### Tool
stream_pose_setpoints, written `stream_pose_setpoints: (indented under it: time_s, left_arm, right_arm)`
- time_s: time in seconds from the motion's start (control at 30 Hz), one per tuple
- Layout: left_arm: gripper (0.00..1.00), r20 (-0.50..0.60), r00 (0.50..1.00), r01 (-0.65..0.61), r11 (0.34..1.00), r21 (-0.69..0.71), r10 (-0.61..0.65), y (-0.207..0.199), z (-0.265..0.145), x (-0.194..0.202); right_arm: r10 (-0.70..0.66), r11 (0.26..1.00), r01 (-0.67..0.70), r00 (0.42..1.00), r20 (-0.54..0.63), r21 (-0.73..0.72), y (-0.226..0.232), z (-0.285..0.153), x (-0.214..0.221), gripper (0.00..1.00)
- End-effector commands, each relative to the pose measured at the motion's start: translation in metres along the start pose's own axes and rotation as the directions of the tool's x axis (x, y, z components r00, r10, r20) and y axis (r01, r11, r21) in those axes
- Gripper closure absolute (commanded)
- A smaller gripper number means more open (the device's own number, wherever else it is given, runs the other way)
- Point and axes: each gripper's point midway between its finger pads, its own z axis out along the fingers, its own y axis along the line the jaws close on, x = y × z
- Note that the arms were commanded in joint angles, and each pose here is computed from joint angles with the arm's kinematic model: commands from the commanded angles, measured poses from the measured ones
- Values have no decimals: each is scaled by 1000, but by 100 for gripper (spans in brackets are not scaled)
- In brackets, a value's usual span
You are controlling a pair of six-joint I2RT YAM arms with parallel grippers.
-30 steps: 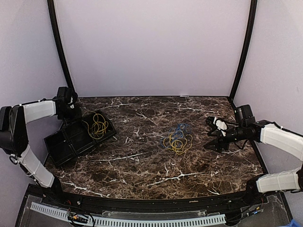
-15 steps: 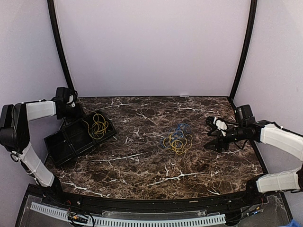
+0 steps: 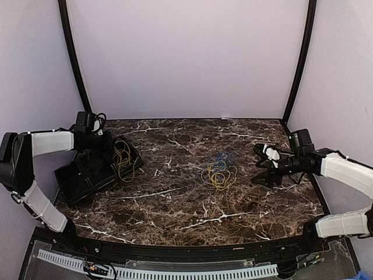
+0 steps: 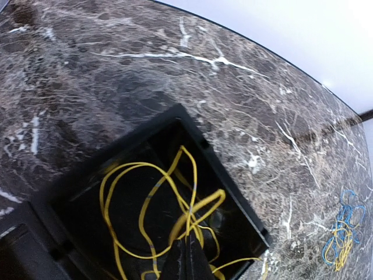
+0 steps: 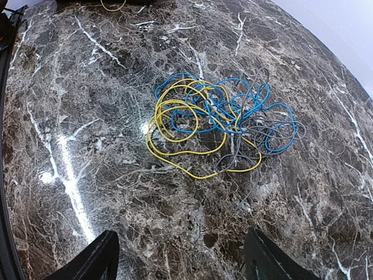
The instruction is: Untangle the cables
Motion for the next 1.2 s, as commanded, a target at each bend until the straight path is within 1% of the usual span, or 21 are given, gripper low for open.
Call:
stream_pose_setpoints:
  time_s: [0.0, 0.07, 0.23, 0.3, 0.43, 0.6, 0.67, 0.7, 0.73, 0.8, 0.83, 0.87, 0.9, 0.97, 1.0, 1.03, 1.07, 1.1, 1.13, 1.17]
  left_arm:
    - [100, 86, 996, -42, 998, 47, 38, -21, -8, -8]
    - [100, 63, 997, -41, 999, 9, 40, -14, -1, -3]
    - [100, -49, 998, -40, 998, -55, 37, -1, 21, 19]
    - [100, -65, 997, -37, 995, -92, 31, 5, 24, 21]
    - [100, -65, 997, -38, 992, -121, 31, 8, 19, 19]
    - [100, -47, 997, -70, 986, -149, 64, 11, 11, 13]
    - [93, -52, 995, -90, 984, -151, 83, 9, 8, 8]
    - [86, -51, 995, -96, 984, -148, 89, 6, 6, 5]
    - [83, -34, 994, -106, 985, -140, 102, 2, 0, 0]
    - [71, 2, 993, -114, 983, -146, 115, -2, -15, -9]
    - [69, 45, 991, -113, 977, -180, 123, -1, -28, -19]
    - [65, 54, 990, -112, 969, -220, 126, 5, -34, -19]
    - [64, 79, 988, -109, 968, -227, 130, 4, -45, -24]
    - [61, 88, 987, -111, 964, -243, 136, 3, -58, -22]
    - [60, 72, 988, -114, 962, -249, 135, 4, -61, -17]
    - [59, 76, 986, -125, 964, -236, 146, -4, -67, -15]
    - [59, 55, 987, -135, 962, -238, 153, -6, -69, -8]
    - [59, 59, 984, -154, 965, -213, 170, -19, -75, -3]
    - [59, 41, 984, -163, 964, -211, 176, -21, -76, 6]
    - [59, 44, 982, -174, 969, -178, 184, -36, -81, 14]
  right_arm:
    - [-29, 999, 28, 999, 25, 27, -7, -5, -12, 25]
    - [-30, 999, 30, 999, 26, 24, -6, -5, -12, 25]
    - [-32, 999, 32, 999, 28, 21, -5, -6, -13, 25]
    - [-30, 999, 30, 999, 29, 18, -5, -6, -13, 25]
    - [-31, 999, 31, 999, 31, 16, -4, -6, -13, 25]
    - [-31, 999, 31, 999, 31, 17, -5, -6, -13, 25]
    - [-30, 999, 30, 999, 30, 16, -4, -6, -13, 25]
    - [-30, 999, 29, 999, 30, 16, -4, -6, -13, 25]
    - [-31, 999, 31, 999, 29, 17, -5, -6, -13, 25]
    - [-30, 999, 30, 999, 28, 19, -5, -6, -13, 25]
    - [-29, 999, 29, 999, 27, 20, -5, -6, -12, 25]
    - [-29, 999, 29, 999, 26, 20, -5, -5, -12, 25]
    - [-29, 999, 28, 999, 25, 20, -6, -5, -12, 25]
    - [-28, 999, 27, 999, 21, 16, -6, -4, -10, 25]
    - [-26, 1000, 26, 999, 19, 13, -5, -4, -10, 25]
    - [-27, 1000, 27, 999, 18, 13, -5, -3, -10, 25]
    - [-25, 1000, 25, 1000, 16, 10, -5, -3, -9, 25]
    - [-26, 1000, 25, 1000, 15, 10, -6, -2, -9, 25]
    - [-24, 1000, 24, 1000, 13, 9, -6, -2, -8, 25]
    - [-23, 1000, 23, 1000, 10, 6, -5, -2, -7, 25]
